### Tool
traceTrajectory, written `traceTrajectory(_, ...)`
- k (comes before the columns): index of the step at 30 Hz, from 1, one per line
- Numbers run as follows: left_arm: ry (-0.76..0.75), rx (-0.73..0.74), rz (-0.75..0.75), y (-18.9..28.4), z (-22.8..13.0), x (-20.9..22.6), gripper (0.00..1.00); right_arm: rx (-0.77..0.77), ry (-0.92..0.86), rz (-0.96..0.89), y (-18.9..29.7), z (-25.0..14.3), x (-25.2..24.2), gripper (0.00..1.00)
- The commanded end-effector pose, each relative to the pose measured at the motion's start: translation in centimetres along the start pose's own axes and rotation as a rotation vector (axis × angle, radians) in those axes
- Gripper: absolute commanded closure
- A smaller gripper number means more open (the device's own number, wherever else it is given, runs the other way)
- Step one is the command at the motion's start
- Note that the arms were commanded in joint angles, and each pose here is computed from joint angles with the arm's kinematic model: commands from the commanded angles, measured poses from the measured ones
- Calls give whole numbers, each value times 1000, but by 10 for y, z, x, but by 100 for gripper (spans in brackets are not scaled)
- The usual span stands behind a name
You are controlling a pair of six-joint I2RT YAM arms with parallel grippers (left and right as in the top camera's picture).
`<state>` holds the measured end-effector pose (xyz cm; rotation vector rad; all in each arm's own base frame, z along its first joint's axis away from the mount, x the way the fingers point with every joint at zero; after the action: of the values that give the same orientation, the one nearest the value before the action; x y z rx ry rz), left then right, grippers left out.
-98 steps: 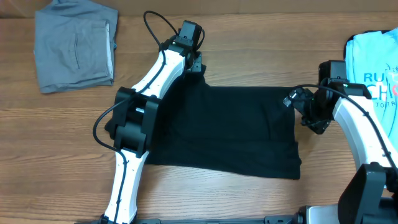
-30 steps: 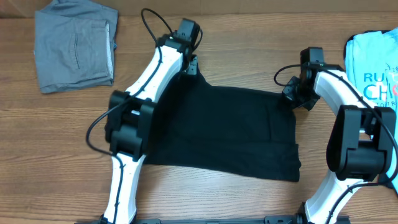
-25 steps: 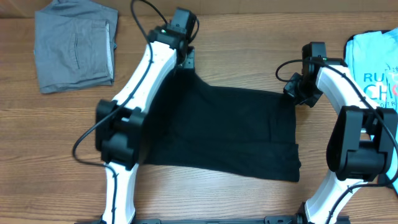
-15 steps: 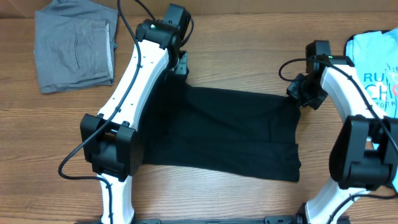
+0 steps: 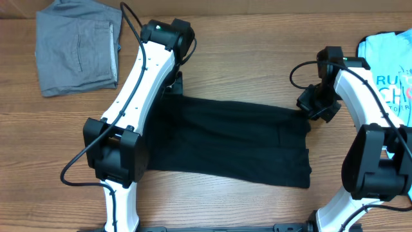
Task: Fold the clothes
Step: 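Fold the shirt's top half down toward the bottom hem with both grippers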
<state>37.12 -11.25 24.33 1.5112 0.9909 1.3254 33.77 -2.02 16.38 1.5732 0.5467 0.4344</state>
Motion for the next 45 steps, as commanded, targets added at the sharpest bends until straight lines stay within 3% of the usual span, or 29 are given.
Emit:
traceTrajectory(1,63,-1,65,2,-4,9,96,-23,-13,61,30,-6,-7,96)
traceTrajectory(10,48,110,60,-28,-14,0,96,-46,20,79,70,-39,-31,96)
traceTrajectory(20,30,228,90,-62,-28,1,96,0,64,-8,41,-65,-34,96)
traceTrajectory(25,58,320,106,-85,-37,17,96,-50,-11,-190,31,-66,-55,96)
traceTrajectory(40,56,428,63,-121,-53,28,96,-19,2,-256,19,-72,-65,96)
traceTrajectory(43,52,437,65,-122,-55,28,85,-8,3,-271,13,-73,-68,96)
traceTrajectory(45,32,446,62,-122,-56,28,63,0,3,-278,12,-74,-69,95)
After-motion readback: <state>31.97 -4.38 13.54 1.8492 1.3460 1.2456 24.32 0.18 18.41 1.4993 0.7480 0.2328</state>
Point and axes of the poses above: each gripper's point midway between its finger pads, its own y axis back along the fingers, its own x axis along the line the jaws close on, z = x × y, the point moved 10 cm from there along y, back along the fingers, and after that the axes turned 12 degrees about -y, right-handed, at the moved point
